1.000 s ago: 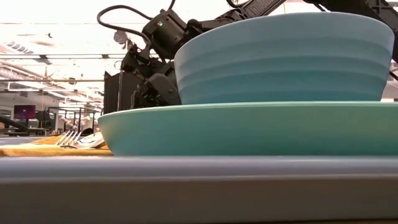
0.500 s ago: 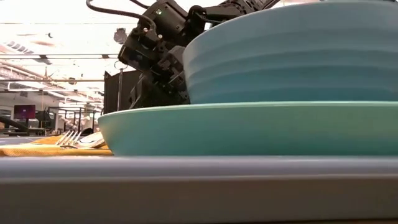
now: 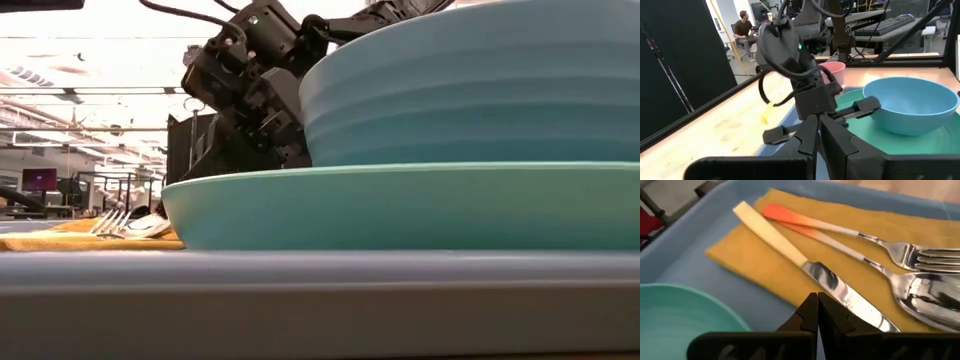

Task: Set up tray
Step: Adjust the white table knife on the top of the yellow table napkin

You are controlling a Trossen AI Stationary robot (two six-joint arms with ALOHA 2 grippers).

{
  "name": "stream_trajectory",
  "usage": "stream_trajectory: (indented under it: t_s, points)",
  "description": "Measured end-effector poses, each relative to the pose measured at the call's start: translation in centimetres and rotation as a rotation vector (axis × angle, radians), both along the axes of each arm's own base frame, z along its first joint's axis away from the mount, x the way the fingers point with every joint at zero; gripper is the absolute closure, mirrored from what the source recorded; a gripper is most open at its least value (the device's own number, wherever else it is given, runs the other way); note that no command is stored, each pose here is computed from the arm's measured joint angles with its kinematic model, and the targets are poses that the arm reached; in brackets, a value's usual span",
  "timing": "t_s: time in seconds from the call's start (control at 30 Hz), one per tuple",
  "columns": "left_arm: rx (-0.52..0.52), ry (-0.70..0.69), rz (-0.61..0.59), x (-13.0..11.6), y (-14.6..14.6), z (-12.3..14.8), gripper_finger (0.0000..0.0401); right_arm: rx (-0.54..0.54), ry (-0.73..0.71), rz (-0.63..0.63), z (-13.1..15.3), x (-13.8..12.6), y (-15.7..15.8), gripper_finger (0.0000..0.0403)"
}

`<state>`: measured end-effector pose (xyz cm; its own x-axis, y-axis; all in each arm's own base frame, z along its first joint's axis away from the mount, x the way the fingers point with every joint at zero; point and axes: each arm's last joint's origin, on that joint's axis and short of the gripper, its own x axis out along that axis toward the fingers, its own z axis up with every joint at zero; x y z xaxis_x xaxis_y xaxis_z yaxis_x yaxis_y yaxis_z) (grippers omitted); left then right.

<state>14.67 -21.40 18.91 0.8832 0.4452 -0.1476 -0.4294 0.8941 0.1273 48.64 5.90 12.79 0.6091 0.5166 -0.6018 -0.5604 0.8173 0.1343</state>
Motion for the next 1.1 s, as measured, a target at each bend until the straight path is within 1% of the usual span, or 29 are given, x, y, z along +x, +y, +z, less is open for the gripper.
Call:
stream_trajectory:
  t_s: [0.17,0.43,0.67,1.0,1.1]
  points:
    - [-0.002,-0.001,0.001,-0.1,0.2,-0.3,0.0375,0.018,0.004,-0.015,-0.9,0.3,0.0,0.0403]
    - [-0.008,-0.005,0.000,-0.1,0.1,-0.4,0.0375,0.025,-0.023,-0.035,-0.8,0.5,-0.2,0.0403]
    - [-0.004,-0.005,-0.001,-0.1,0.1,-0.4,0.0375,0.059,0.031,-0.110,-1.2,0.6,-1.1,0.0403]
    - [0.001,-0.013,0.001,-0.1,0.1,-0.4,0.0375,0.067,0.012,-0.121,-1.9,1.0,-1.1,0.0403]
    - [-0.001,-0.011,0.001,-0.1,0.1,-0.4,0.0375,0.034,-0.021,-0.137,-1.9,1.1,-1.2,0.0403]
